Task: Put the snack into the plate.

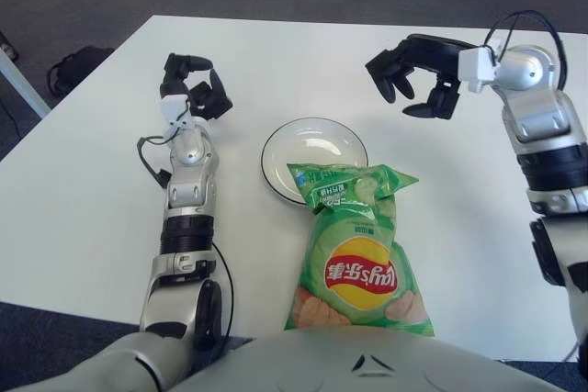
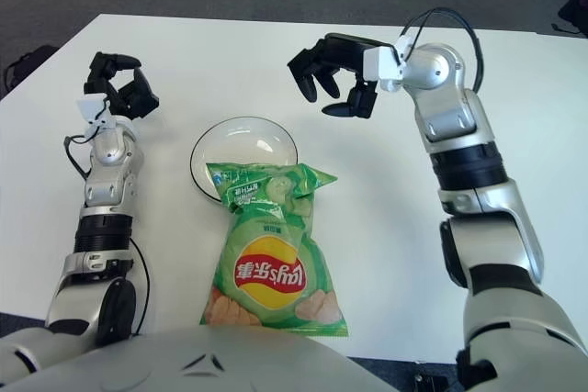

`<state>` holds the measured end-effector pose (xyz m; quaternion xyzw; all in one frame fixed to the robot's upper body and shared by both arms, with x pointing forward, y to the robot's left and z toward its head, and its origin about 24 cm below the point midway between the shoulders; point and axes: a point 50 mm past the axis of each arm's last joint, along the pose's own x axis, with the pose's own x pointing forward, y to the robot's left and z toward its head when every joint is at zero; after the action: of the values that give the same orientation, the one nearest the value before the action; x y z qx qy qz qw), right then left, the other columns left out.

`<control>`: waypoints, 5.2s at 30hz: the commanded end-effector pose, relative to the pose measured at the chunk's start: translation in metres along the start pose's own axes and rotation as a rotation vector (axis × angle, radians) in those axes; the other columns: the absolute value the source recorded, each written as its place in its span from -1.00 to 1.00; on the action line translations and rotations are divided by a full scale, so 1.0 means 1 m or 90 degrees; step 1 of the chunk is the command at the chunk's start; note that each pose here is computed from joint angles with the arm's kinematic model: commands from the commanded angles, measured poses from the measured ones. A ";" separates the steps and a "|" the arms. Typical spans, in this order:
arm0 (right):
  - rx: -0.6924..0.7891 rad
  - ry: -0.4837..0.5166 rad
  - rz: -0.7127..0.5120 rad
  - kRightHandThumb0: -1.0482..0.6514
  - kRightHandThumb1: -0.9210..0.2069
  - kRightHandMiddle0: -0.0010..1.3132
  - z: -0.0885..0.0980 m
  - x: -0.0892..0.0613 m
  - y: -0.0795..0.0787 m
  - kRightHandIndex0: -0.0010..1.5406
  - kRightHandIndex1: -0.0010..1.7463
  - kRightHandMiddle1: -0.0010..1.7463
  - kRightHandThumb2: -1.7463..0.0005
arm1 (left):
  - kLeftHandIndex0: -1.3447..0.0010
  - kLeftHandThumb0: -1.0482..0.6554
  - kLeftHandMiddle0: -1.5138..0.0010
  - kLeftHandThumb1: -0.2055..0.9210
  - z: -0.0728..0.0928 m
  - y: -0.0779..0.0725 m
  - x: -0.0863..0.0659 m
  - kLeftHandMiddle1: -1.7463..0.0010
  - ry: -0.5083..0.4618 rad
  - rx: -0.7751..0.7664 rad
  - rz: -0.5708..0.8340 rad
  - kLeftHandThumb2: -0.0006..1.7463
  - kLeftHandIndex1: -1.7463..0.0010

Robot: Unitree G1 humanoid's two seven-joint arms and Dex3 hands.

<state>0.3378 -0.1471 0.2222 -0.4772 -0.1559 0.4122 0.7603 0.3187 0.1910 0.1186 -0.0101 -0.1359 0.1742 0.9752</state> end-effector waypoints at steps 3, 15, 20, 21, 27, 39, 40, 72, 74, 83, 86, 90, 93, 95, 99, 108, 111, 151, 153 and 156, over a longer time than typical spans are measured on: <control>-0.010 -0.016 -0.014 0.23 0.49 0.08 0.002 0.000 -0.006 -0.08 0.92 0.89 -0.75 | 0.23 -0.29 -0.52 0.13 0.003 0.004 0.000 -1.00 -0.031 0.018 -0.039 0.34 -1.00; -0.004 -0.028 -0.026 0.22 0.47 0.10 0.002 0.004 -0.003 -0.06 0.88 0.85 -0.70 | 0.30 -0.27 -0.46 0.26 0.008 0.006 0.003 -1.00 -0.071 0.038 -0.122 0.24 -1.00; -0.027 -0.055 -0.045 0.22 0.37 0.05 0.006 0.007 -0.002 -0.10 0.86 0.83 -0.62 | 0.34 -0.26 -0.45 0.31 0.010 0.007 0.004 -1.00 -0.087 0.055 -0.165 0.19 -1.00; -0.029 -0.061 -0.053 0.22 0.30 0.02 0.007 0.007 -0.002 -0.12 0.84 0.81 -0.55 | 0.35 -0.26 -0.44 0.33 0.010 0.007 0.004 -1.00 -0.091 0.058 -0.174 0.18 -1.00; -0.035 -0.088 -0.085 0.23 -0.07 -0.07 0.009 0.008 0.004 -0.19 0.69 0.69 -0.19 | 0.37 -0.25 -0.40 0.36 0.013 0.009 0.005 -1.00 -0.118 0.075 -0.209 0.15 -1.00; 0.054 -0.199 -0.022 0.06 -0.02 -0.72 0.029 0.015 0.046 -0.56 0.29 0.41 -0.09 | 0.41 -0.24 -0.36 0.43 0.019 0.016 0.013 -1.00 -0.144 0.124 -0.257 0.09 -1.00; 0.063 -0.213 -0.009 -0.01 0.07 -0.76 0.033 0.017 0.051 -0.59 0.25 0.40 -0.16 | 0.41 -0.24 -0.36 0.43 0.019 0.017 0.014 -1.00 -0.142 0.125 -0.256 0.09 -1.00; -0.169 -0.400 0.440 0.50 0.00 -1.00 0.076 0.017 0.070 -1.00 -0.98 -0.19 -0.60 | 0.40 -0.24 -0.42 0.42 0.005 0.015 0.016 -1.00 -0.082 0.097 -0.166 0.10 -1.00; -0.179 -0.398 0.454 0.50 -0.02 -1.00 0.077 0.017 0.069 -1.00 -0.99 -0.20 -0.59 | 0.40 -0.24 -0.42 0.42 0.005 0.015 0.016 -1.00 -0.079 0.094 -0.161 0.10 -1.00; -0.216 -0.376 0.509 0.43 0.06 -1.00 0.079 0.021 0.048 -1.00 -1.00 -0.21 -0.49 | 0.40 -0.24 -0.41 0.42 0.003 0.015 0.016 -1.00 -0.066 0.092 -0.146 0.11 -1.00; -0.189 -0.350 0.526 0.38 0.10 -1.00 0.072 0.028 0.040 -1.00 -1.00 -0.27 -0.45 | 0.40 -0.24 -0.42 0.41 0.002 0.016 0.015 -1.00 -0.066 0.096 -0.144 0.11 -1.00; -0.152 -0.318 0.551 0.00 0.05 -1.00 0.065 0.036 0.034 -1.00 -1.00 -0.39 -0.19 | 0.39 -0.25 -0.43 0.40 0.001 0.016 0.015 -1.00 -0.065 0.106 -0.141 0.12 -1.00; -0.121 -0.290 0.587 -0.16 -0.04 -1.00 0.063 0.037 0.034 -1.00 -1.00 -0.47 -0.08 | 0.39 -0.25 -0.43 0.40 0.001 0.017 0.015 -1.00 -0.065 0.109 -0.140 0.12 -1.00; -0.086 -0.277 0.608 -0.24 -0.10 -1.00 0.058 0.038 0.035 -1.00 -1.00 -0.53 -0.03 | 0.39 -0.25 -0.43 0.40 0.001 0.018 0.015 -1.00 -0.064 0.110 -0.138 0.12 -1.00; -0.025 -0.295 0.619 -0.41 -0.26 -1.00 0.054 0.036 0.039 -1.00 -1.00 -0.71 0.12 | 0.38 -0.25 -0.43 0.39 0.001 0.018 0.014 -1.00 -0.065 0.108 -0.133 0.13 -1.00; -0.092 -0.304 0.614 -0.31 0.00 -1.00 0.060 0.030 0.038 -0.95 -0.60 0.20 -0.04 | 0.38 -0.25 -0.45 0.38 0.003 0.019 0.014 -1.00 -0.075 0.099 -0.111 0.14 -1.00; -0.123 -0.266 0.562 -0.23 0.12 -0.93 0.053 0.019 0.030 -0.99 -0.06 0.61 -0.11 | 0.38 -0.25 -0.46 0.38 0.005 0.021 0.014 -1.00 -0.089 0.094 -0.097 0.14 -1.00; 0.003 -0.237 0.556 0.07 -0.05 -0.22 0.016 -0.012 0.014 -0.27 0.91 0.79 -0.28 | 0.34 -0.26 -0.46 0.32 0.014 0.033 0.011 -1.00 -0.128 0.084 -0.041 0.18 -1.00; -0.020 -0.245 0.545 0.16 -0.16 -0.39 0.016 -0.014 0.012 -0.28 0.92 0.84 -0.25 | 0.34 -0.26 -0.48 0.32 0.014 0.033 0.011 -1.00 -0.128 0.085 -0.040 0.19 -1.00; -0.033 -0.249 0.541 0.20 -0.25 -0.40 0.016 -0.014 0.011 -0.41 0.92 0.89 -0.20 | 0.34 -0.26 -0.50 0.31 0.014 0.033 0.010 -1.00 -0.127 0.085 -0.040 0.19 -1.00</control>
<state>0.3142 -0.1452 0.2196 -0.4270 -0.0839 0.7643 0.4759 0.3153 0.2238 0.1307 0.0712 -0.2158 0.1464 0.9628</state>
